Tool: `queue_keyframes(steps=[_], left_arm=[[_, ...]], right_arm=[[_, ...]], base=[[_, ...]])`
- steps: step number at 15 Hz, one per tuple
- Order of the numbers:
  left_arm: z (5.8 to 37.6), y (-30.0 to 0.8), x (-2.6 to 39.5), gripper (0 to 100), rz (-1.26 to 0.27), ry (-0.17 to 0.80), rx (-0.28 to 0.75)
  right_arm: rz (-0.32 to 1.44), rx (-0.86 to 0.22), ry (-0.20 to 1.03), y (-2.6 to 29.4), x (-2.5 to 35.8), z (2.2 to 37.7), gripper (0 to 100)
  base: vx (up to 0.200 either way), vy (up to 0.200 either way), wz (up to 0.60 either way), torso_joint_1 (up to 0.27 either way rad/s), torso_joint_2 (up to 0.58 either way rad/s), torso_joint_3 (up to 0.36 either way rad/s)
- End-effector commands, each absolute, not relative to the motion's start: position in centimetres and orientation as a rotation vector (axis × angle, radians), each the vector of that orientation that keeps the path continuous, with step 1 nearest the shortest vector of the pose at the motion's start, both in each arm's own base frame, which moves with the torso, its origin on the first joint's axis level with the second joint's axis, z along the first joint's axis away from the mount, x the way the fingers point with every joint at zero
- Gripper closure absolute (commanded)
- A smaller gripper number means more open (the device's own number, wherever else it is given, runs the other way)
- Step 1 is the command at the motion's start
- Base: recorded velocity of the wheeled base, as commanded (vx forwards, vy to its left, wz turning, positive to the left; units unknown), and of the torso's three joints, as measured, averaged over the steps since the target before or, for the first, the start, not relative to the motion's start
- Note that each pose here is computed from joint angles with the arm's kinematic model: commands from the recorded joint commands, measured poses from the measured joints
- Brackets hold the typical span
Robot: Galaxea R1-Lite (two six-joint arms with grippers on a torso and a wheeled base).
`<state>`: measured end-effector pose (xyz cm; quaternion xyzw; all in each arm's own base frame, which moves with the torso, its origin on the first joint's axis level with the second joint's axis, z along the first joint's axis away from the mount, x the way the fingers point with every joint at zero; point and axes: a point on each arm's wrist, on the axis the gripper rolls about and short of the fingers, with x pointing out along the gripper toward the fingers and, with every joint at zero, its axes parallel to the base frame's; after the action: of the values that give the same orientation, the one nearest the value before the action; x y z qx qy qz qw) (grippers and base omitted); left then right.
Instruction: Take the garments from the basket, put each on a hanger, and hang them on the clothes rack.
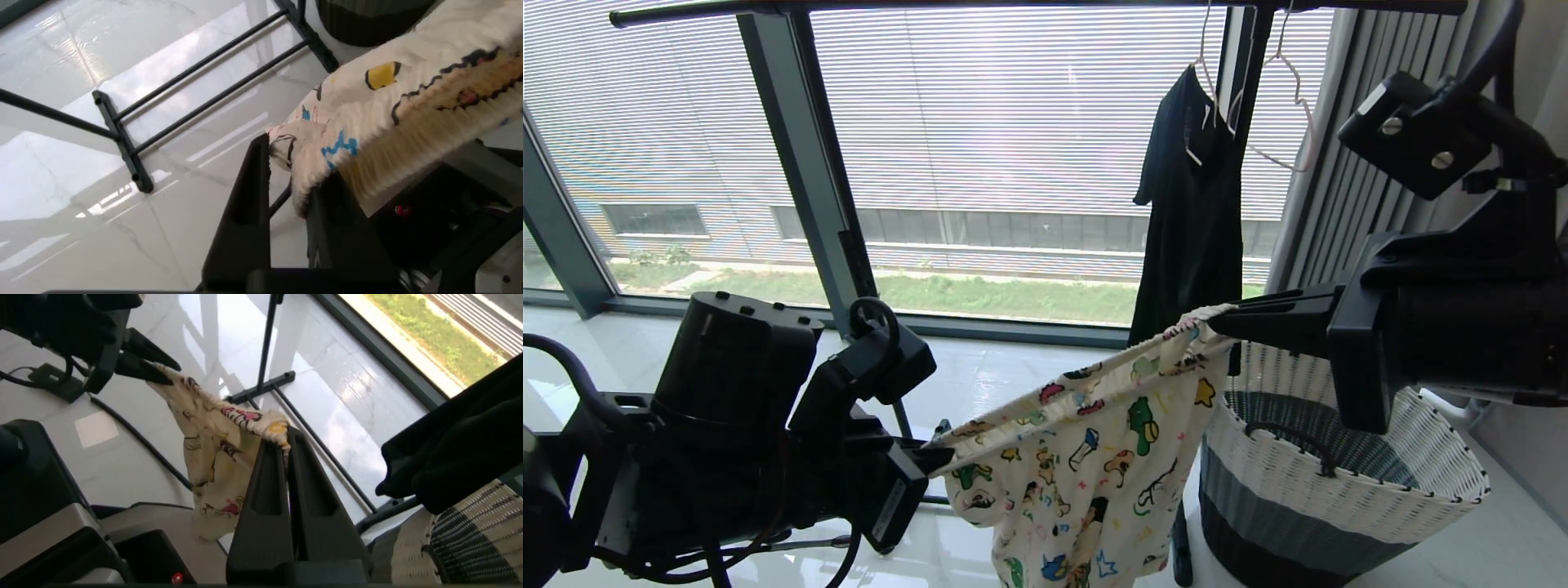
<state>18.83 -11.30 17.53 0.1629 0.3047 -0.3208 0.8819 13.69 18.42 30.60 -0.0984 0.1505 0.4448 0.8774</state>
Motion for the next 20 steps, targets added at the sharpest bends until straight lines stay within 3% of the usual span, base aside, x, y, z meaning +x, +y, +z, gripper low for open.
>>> queue_keyframes(steps=[1,2,3,5,10,14,16,20], left_arm=[[18.5,-11.1,18.0,100,-0.680,0.585,0.351],[19.1,-10.9,17.7,100,-0.682,0.549,0.361],[21.4,-10.6,17.3,100,-0.672,0.463,0.350],[25.4,-10.8,17.7,100,-0.653,0.389,0.333],[33.1,-12.0,18.2,100,-0.687,0.315,0.294],[34.3,-13.4,16.1,100,-0.784,0.337,0.270],[33.2,-14.9,16.1,100,-0.826,0.370,0.282],[33.5,-17.4,18.8,100,-0.821,0.234,0.249]], right_arm=[[0.885,-0.212,0.340,17.9,14.4,29.9,100],[0.858,-0.216,0.347,17.6,14.8,29.6,100],[0.812,-0.210,0.348,16.8,15.5,29.6,100],[0.779,-0.194,0.330,16.1,16.0,30.2,100],[0.725,-0.166,0.251,15.1,16.9,33.8,100],[0.702,-0.160,0.240,14.1,16.6,35.5,100],[0.702,-0.169,0.270,12.5,14.7,35.3,100],[0.799,-0.191,0.309,10.5,10.7,33.5,100]], base=[[0.000,0.000,0.00,0.000,0.00,0.000],[0.000,0.000,0.00,0.000,0.00,0.000],[0.000,0.000,0.00,0.000,0.00,0.000],[0.000,0.000,0.00,0.000,0.00,0.000],[0.000,0.000,0.00,0.000,0.00,0.000],[0.000,0.000,0.00,0.000,0.00,0.000],[0.000,0.000,0.00,0.000,0.00,0.000],[0.000,0.000,0.00,0.000,0.00,0.000]])
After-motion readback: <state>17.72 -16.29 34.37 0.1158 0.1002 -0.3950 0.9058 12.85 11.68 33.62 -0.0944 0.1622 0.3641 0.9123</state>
